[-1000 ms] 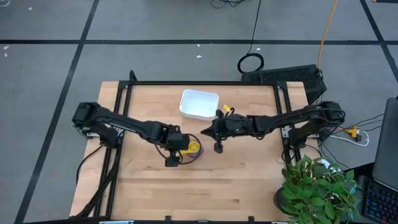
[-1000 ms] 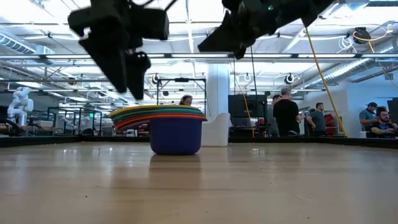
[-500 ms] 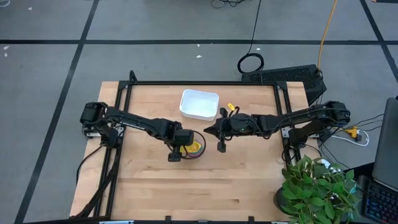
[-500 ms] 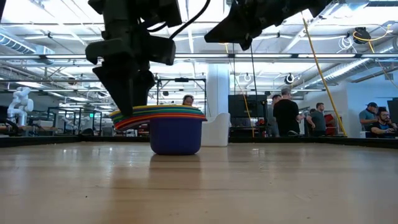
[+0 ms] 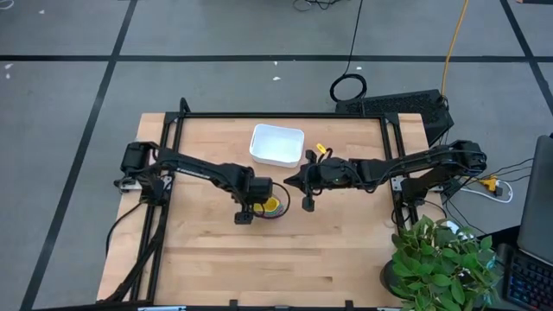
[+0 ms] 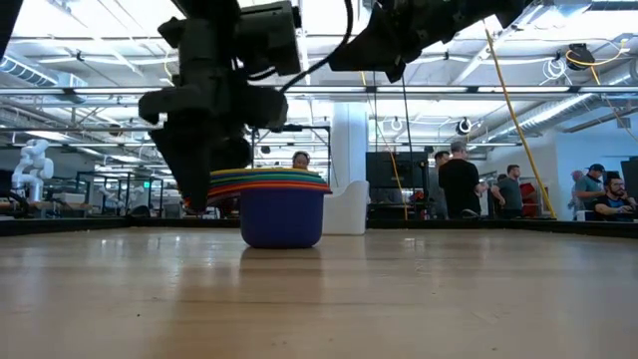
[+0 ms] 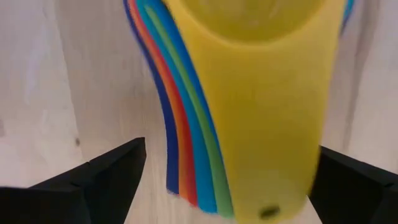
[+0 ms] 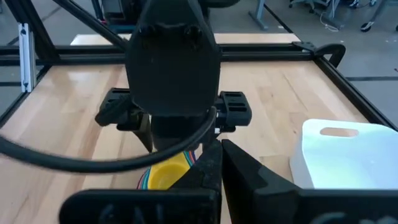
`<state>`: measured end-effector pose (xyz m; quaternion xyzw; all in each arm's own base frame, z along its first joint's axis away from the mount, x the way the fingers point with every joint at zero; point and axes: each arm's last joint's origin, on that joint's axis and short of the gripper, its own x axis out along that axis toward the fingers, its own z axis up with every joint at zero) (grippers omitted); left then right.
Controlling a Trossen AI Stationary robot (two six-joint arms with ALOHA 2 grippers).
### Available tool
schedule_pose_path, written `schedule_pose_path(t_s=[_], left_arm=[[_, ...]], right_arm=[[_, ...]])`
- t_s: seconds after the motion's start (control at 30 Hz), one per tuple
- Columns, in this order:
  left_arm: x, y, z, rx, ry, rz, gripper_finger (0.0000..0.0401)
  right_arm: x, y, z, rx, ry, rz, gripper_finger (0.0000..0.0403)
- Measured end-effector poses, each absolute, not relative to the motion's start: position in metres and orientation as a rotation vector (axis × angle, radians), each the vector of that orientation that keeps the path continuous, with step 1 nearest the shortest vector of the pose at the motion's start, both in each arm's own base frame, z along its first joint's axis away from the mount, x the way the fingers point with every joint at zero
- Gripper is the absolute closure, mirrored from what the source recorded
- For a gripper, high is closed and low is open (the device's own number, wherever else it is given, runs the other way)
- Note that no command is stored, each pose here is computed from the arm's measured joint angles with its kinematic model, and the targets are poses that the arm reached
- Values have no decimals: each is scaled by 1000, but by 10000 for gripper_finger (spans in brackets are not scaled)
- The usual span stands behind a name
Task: Nest measuring cups in basket
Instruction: Put the nested measuring cups into the white bin
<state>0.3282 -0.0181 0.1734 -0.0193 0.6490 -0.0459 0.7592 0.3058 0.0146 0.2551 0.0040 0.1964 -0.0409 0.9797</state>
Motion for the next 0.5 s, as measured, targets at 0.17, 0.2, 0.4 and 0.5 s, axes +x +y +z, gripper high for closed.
schedule_pose_path(t_s=[0.17, 0.2, 0.4, 0.5], left_arm=[[330, -17, 166, -28, 1434, -114, 50], [330, -17, 165, -26, 1442, -115, 63], [330, -16, 165, -16, 1443, -123, 163], [330, -16, 165, -17, 1442, -122, 216]], right_arm=[[306, 15, 255, 6, 397, -82, 403], [306, 15, 255, 4, 397, -82, 403], [306, 15, 255, 1, 396, -81, 403], [306, 15, 255, 1, 396, -81, 403]])
